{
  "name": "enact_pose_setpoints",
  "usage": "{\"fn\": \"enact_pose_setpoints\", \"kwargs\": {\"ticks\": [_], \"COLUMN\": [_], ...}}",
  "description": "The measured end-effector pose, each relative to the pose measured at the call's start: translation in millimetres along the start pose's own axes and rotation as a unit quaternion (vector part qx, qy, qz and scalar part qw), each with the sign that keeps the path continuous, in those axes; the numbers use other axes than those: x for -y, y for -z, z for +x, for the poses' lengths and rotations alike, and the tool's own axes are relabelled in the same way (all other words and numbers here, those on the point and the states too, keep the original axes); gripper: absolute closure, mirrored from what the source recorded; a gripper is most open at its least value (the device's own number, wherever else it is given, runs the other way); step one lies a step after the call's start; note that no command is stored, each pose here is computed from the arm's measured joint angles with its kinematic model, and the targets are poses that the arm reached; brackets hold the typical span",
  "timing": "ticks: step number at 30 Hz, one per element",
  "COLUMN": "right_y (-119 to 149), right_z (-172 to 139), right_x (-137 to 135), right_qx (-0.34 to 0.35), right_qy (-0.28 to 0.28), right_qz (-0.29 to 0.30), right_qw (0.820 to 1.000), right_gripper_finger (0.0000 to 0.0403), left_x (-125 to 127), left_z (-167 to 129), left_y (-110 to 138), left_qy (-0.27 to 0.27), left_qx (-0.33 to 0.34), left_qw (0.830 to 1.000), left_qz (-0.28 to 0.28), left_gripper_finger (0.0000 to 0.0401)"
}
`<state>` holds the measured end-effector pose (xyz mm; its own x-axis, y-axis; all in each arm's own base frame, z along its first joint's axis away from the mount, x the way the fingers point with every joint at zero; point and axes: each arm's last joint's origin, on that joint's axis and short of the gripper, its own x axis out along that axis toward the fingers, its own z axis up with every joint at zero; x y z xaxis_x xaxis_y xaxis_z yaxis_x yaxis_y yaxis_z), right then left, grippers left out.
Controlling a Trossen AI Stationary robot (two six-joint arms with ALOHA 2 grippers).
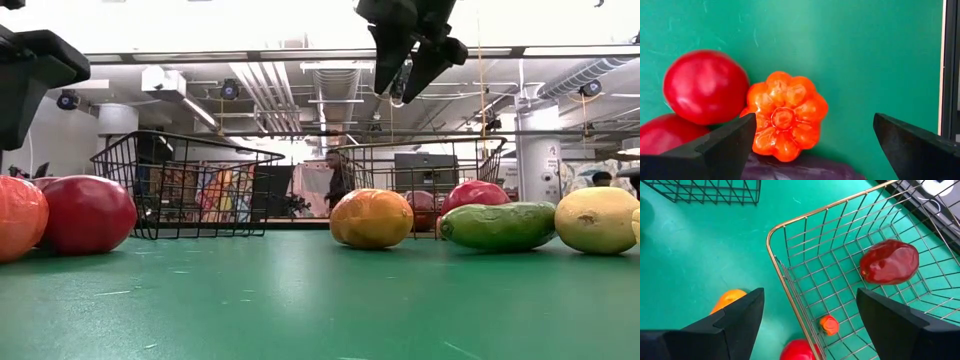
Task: Sort produce into baskets
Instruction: Put the orange pumpkin into the black wire basket
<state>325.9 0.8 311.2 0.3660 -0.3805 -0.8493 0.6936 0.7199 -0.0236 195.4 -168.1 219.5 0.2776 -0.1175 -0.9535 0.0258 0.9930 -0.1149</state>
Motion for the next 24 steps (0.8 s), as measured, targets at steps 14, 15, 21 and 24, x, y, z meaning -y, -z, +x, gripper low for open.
{"fn": "enact_pose_setpoints", "kwargs": {"ticks": [14, 15, 21, 24], "right_y": [0, 0, 1, 1], "right_z": [0, 0, -1, -1], "right_x": [0, 0, -1, -1], "right_qx": [0.006, 0.006, 0.006, 0.007], "right_qy": [0.005, 0.005, 0.004, 0.003], "right_qz": [0.004, 0.004, 0.007, 0.007], "right_qw": [1.000, 1.000, 1.000, 1.000], "right_gripper_finger": [0.0082, 0.0081, 0.0082, 0.0081], "left_x": [1, 1, 0, 0], "left_z": [7, 6, 8, 10], "left_y": [0, 0, 2, 1], "left_qy": [-0.012, -0.011, -0.026, -0.035], "left_qx": [-0.008, -0.007, -0.016, -0.013], "left_qw": [1.000, 1.000, 0.999, 0.999], "left_qz": [0.011, 0.011, -0.020, -0.016], "left_gripper_finger": [0.0006, 0.0006, 0.0007, 0.0007]}}
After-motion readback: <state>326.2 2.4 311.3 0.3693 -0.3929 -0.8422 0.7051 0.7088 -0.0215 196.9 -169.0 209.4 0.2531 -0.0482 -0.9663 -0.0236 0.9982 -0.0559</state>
